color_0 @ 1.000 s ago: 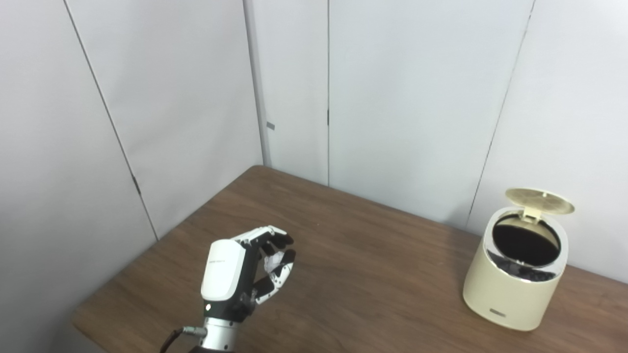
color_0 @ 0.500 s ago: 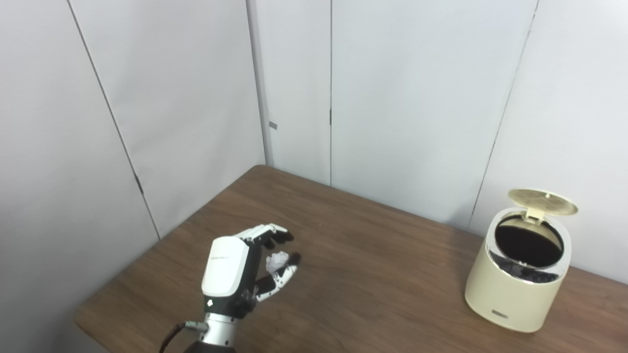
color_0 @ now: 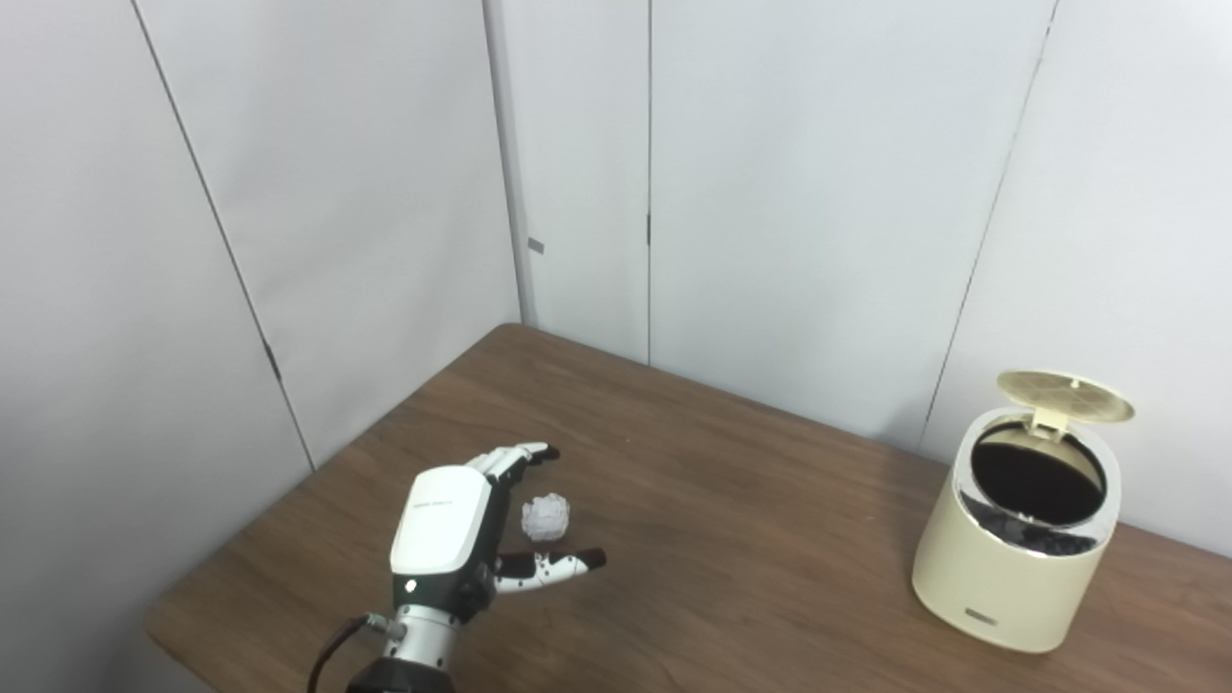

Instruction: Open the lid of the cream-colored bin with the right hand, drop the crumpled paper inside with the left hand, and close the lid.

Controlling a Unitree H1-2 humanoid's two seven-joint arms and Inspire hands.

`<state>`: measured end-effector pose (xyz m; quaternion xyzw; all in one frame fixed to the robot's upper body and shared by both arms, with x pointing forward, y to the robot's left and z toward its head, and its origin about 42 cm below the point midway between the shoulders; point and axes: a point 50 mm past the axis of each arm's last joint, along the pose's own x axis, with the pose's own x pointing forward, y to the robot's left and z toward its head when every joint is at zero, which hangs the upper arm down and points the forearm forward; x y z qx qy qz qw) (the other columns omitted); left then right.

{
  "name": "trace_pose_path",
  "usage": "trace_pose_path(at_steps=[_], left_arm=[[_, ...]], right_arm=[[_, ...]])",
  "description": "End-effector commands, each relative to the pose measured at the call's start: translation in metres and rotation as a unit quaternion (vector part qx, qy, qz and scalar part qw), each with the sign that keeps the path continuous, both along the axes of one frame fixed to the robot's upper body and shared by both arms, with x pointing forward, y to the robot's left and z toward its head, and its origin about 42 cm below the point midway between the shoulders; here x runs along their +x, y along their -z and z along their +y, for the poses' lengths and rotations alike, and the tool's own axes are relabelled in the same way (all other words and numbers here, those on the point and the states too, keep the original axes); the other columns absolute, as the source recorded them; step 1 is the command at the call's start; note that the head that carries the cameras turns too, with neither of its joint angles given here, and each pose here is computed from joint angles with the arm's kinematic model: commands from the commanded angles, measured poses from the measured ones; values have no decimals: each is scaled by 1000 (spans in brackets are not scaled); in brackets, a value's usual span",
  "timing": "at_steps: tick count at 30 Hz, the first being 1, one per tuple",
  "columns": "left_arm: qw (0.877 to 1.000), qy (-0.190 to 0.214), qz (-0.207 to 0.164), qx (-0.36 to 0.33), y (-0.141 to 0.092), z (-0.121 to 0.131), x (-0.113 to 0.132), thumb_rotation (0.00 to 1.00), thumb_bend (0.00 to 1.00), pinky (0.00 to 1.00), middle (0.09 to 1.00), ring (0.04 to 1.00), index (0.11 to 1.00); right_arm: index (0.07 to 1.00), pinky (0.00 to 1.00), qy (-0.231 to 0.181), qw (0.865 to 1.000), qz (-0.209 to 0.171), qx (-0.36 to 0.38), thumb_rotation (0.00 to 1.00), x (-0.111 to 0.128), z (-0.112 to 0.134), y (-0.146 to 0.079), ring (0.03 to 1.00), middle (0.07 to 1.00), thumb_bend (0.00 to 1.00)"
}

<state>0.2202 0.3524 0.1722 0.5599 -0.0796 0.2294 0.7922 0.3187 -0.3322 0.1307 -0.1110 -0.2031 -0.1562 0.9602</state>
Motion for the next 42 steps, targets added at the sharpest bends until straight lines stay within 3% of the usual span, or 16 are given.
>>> trace_pose_path(at_steps=[1, 25, 42], left_arm=[[1000, 0, -18, 24, -10, 3, 4, 541, 1000, 548, 759, 686, 773], [999, -6, 27, 35, 25, 23, 19, 570, 1000, 529, 729, 664, 753], [999, -27, 21, 34, 32, 34, 46, 468, 998, 541, 733, 676, 752]], right_arm=[[609, 508, 15, 998, 50, -27, 585, -23, -24, 29, 615, 644, 469], [590, 469, 7, 998, 52, -23, 622, -26, -26, 29, 587, 626, 525], [583, 448, 2, 998, 59, -34, 655, -30, -26, 29, 577, 618, 545]])
